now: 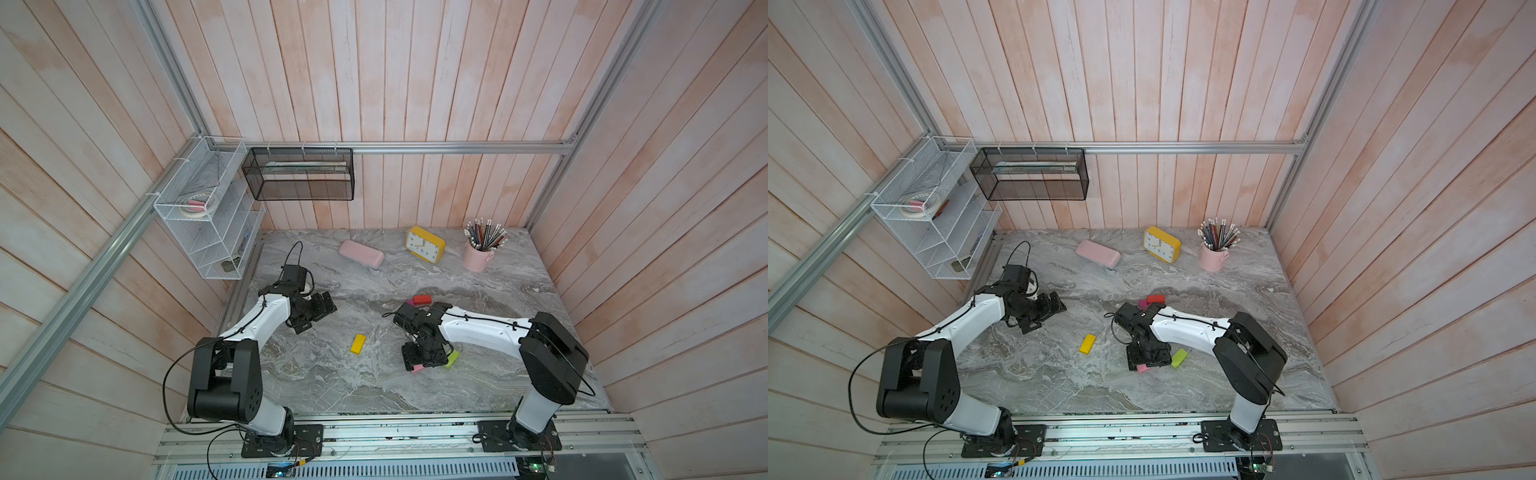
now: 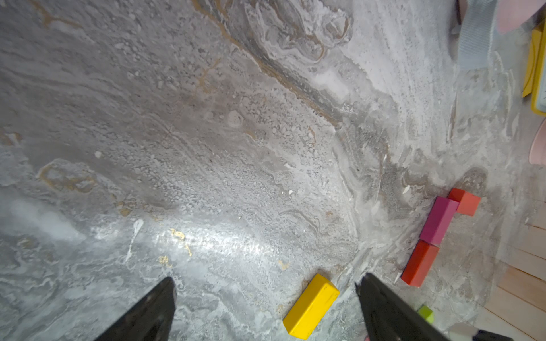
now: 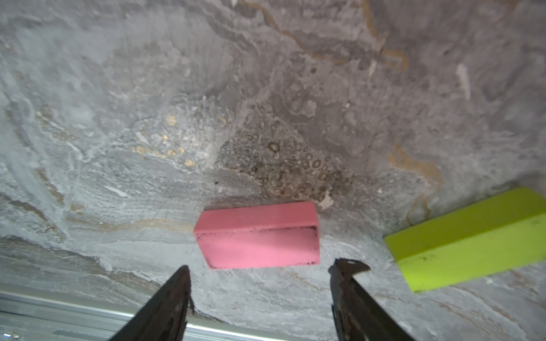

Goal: Assemble the number 6 with building blocks
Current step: Assemble the building block at the center of the board.

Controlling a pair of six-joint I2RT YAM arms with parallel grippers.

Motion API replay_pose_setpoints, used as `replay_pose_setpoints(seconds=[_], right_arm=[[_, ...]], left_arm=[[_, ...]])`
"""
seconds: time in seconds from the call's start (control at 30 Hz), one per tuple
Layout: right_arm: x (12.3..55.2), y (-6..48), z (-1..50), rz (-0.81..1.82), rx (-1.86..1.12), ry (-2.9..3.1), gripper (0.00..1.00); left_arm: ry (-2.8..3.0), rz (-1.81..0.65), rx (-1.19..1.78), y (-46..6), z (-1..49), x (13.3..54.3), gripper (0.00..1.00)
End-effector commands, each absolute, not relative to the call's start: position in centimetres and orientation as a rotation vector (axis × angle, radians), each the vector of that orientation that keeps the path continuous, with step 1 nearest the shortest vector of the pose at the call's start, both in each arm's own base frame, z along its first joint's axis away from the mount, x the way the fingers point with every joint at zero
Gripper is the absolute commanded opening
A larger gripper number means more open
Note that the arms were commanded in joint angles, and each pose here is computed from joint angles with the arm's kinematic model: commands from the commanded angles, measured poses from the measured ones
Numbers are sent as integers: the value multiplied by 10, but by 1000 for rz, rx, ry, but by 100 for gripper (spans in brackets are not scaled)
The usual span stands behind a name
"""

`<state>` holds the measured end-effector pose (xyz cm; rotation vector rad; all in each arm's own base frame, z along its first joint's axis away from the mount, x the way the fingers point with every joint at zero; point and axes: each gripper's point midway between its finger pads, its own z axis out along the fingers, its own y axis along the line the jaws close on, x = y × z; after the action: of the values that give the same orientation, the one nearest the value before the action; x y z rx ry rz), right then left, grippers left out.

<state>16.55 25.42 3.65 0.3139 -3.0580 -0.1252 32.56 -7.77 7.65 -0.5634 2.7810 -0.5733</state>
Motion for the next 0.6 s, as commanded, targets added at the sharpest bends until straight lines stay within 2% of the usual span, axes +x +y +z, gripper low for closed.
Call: replay_pose_setpoints(seconds=[0.0, 0.57], right_arm=[[160, 250, 35, -92, 325, -3045, 75], [155, 242, 28, -45, 326, -3018, 68]], left_arm=[[2778, -570, -555, -76, 73, 326, 98], [2776, -574, -561, -77, 72, 324, 98]])
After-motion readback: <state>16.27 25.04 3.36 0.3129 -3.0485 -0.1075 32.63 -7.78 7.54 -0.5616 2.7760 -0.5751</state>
